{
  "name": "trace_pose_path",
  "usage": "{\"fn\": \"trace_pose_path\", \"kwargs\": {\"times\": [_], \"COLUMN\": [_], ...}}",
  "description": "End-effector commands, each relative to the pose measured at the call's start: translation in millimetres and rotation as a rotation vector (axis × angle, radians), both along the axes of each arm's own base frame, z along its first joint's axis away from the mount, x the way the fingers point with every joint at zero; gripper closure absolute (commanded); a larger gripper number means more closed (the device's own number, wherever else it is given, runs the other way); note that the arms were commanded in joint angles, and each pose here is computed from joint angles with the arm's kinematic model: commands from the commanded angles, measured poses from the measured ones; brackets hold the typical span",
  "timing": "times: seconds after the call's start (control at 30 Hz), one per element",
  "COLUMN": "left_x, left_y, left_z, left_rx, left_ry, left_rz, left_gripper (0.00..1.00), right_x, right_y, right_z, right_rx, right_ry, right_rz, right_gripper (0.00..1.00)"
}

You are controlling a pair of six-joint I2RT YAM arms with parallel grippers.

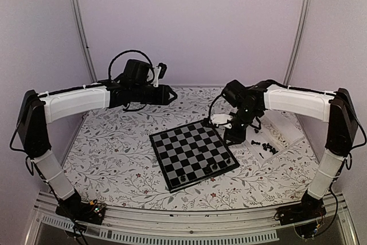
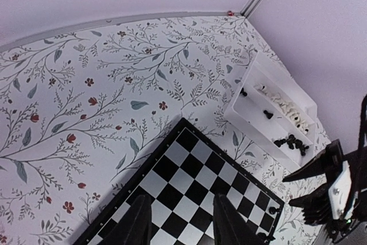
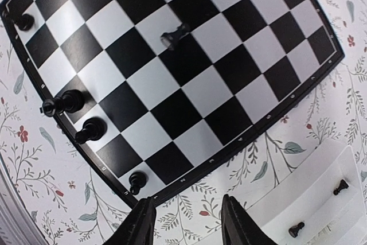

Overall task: Set up the chess pieces on the board
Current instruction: Pick up the chess piece from the chessboard.

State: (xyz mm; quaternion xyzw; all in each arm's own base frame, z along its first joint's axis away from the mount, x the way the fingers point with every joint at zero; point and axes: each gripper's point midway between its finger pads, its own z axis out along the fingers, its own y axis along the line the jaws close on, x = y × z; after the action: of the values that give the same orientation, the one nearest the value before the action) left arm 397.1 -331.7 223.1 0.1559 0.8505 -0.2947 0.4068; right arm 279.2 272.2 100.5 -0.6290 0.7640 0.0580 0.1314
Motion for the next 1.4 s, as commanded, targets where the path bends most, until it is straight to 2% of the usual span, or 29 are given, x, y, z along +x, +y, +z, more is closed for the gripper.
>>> {"fn": "trace_pose_path", "kwargs": {"times": [0.0, 0.1, 0.33, 0.53, 0.77, 1.17, 1.37], "left_x": [-12.6, -13.4, -17.5, -20.6, -21.4, -20.0, -19.9], "left_y": [9.3, 18.0, 28.5, 34.5, 36.4, 35.6, 33.7], "left_z": [-34.9, -41.9, -38.6, -37.5, -38.6, -40.4, -43.0], "left_rx": [0.059, 0.081, 0.1, 0.096, 0.097, 0.098, 0.095], "left_ry": [0.092, 0.097, 0.09, 0.088, 0.09, 0.094, 0.1], "left_rz": [0.039, 0.063, 0.086, 0.106, 0.111, 0.11, 0.104], "left_gripper": [0.62, 0.61, 0.6, 0.6, 0.6, 0.6, 0.6], "right_x": [19.2, 19.6, 23.5, 20.4, 21.4, 18.8, 15.0], "right_y": [27.5, 46.8, 86.8, 104.5, 104.8, 92.4, 85.9], "right_z": [29.3, 31.8, 11.0, -16.5, -49.6, -73.6, -81.2], "right_rx": [0.188, 0.252, 0.243, 0.158, 0.055, -0.016, -0.035], "right_ry": [-0.031, 0.032, 0.095, 0.1, 0.079, 0.077, 0.081], "right_rz": [-0.058, -0.084, -0.097, -0.107, -0.13, -0.144, -0.145], "right_gripper": [0.55, 0.53, 0.54, 0.54, 0.53, 0.55, 0.63]}}
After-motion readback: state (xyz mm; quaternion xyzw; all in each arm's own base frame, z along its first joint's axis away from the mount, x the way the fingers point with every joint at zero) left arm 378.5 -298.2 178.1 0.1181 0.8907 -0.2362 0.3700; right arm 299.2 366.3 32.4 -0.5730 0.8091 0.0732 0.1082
